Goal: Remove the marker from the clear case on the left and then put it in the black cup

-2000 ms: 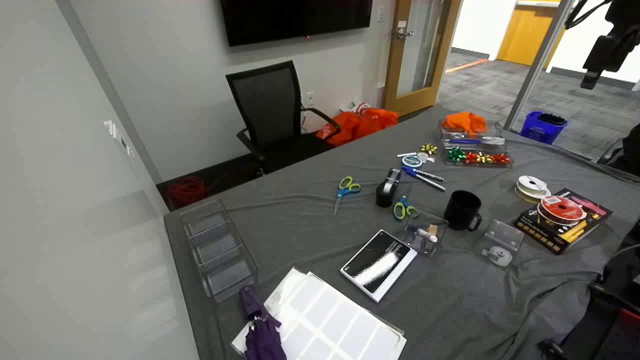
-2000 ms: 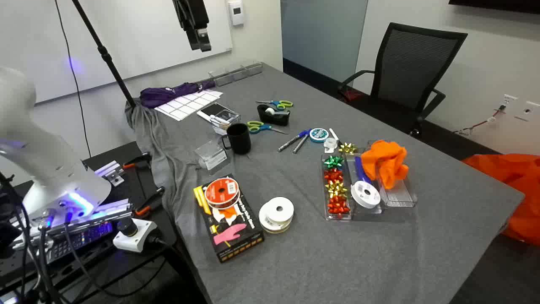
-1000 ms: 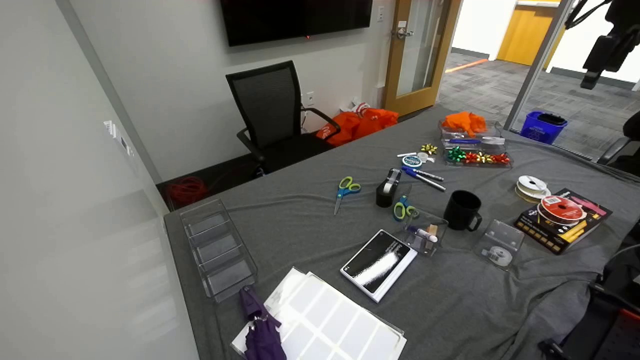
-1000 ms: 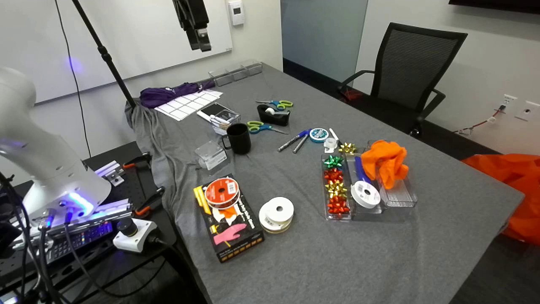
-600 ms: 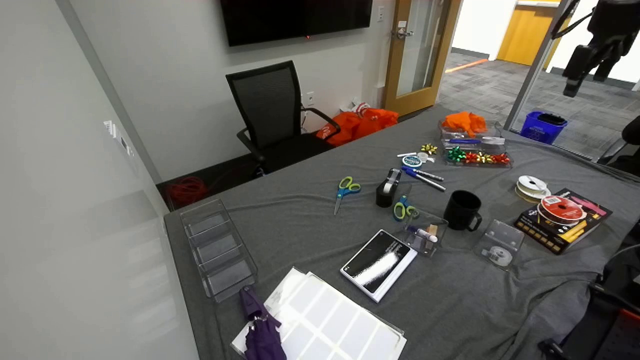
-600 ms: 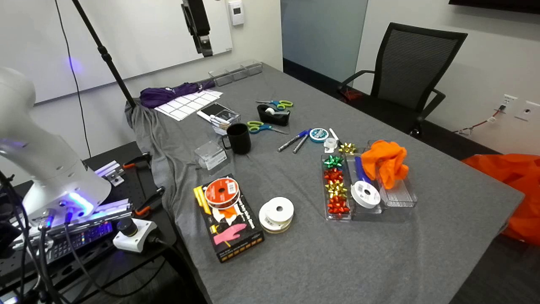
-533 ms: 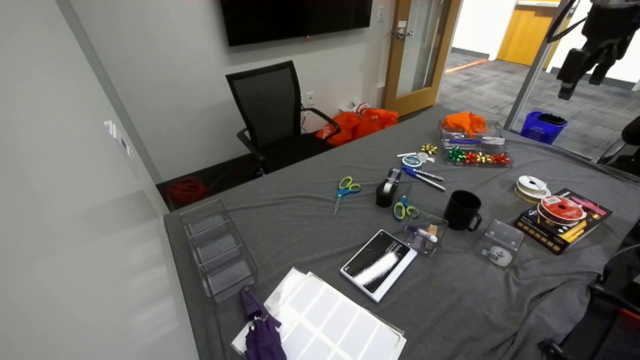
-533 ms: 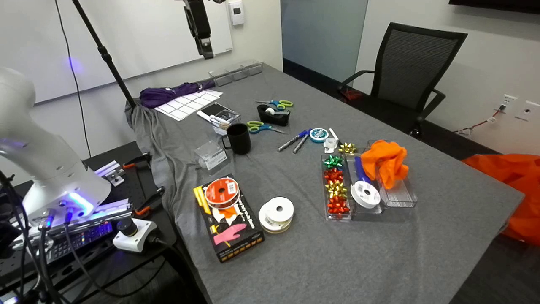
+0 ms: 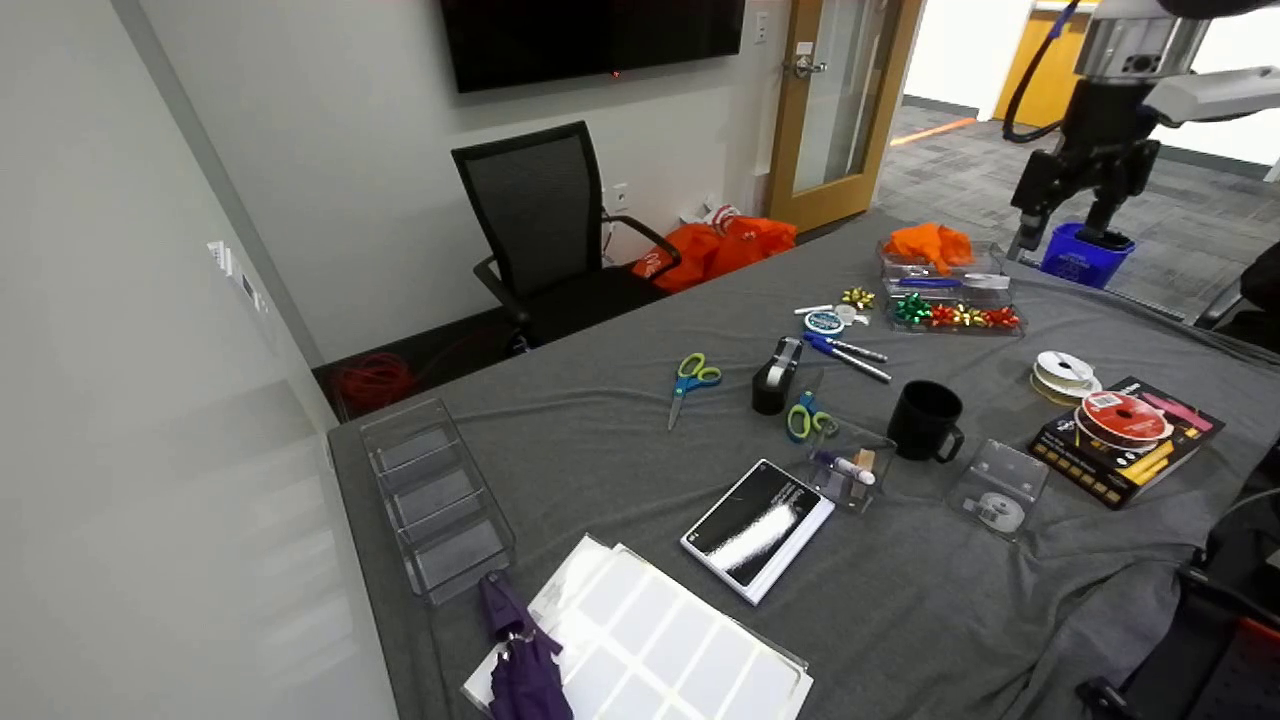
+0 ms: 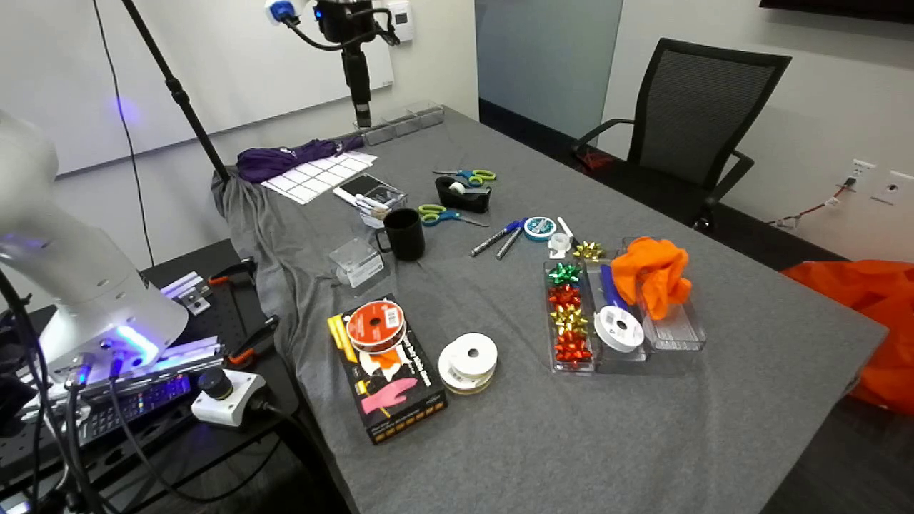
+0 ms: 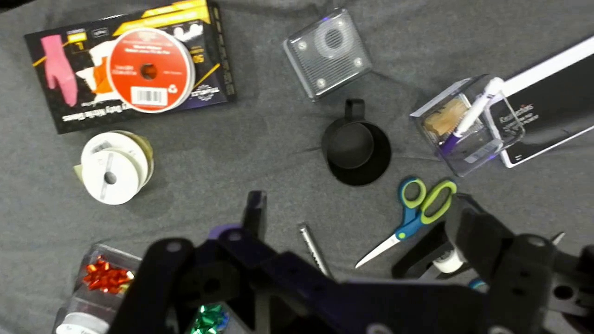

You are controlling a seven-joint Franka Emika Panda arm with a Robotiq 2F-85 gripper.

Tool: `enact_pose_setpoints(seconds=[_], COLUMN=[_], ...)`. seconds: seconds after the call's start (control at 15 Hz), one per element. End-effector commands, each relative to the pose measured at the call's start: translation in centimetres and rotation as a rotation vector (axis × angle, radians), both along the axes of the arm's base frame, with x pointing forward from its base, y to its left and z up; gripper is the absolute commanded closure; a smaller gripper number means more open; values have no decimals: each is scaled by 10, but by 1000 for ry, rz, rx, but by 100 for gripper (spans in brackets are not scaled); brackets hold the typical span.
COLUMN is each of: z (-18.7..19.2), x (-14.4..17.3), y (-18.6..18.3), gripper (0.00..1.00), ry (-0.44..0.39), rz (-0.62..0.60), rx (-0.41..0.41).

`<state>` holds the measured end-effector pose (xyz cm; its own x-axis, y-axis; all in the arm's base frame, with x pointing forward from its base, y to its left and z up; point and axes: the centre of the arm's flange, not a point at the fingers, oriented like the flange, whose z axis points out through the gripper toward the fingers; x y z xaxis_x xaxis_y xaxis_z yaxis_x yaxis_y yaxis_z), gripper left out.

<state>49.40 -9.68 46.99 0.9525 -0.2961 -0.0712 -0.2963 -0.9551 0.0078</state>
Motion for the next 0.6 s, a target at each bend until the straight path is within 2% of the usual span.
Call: enact_pose_setpoints(seconds=[0.0,0.27,0.33,0.53], z=[-24,-49,-40,-44], x=[24,28,21,22], y=[21,42,37,39], gripper=[0,0,0,0], ry=[4,35,39,45], rz=[-65,-143,-112,-113], rx=[83,178,146,148])
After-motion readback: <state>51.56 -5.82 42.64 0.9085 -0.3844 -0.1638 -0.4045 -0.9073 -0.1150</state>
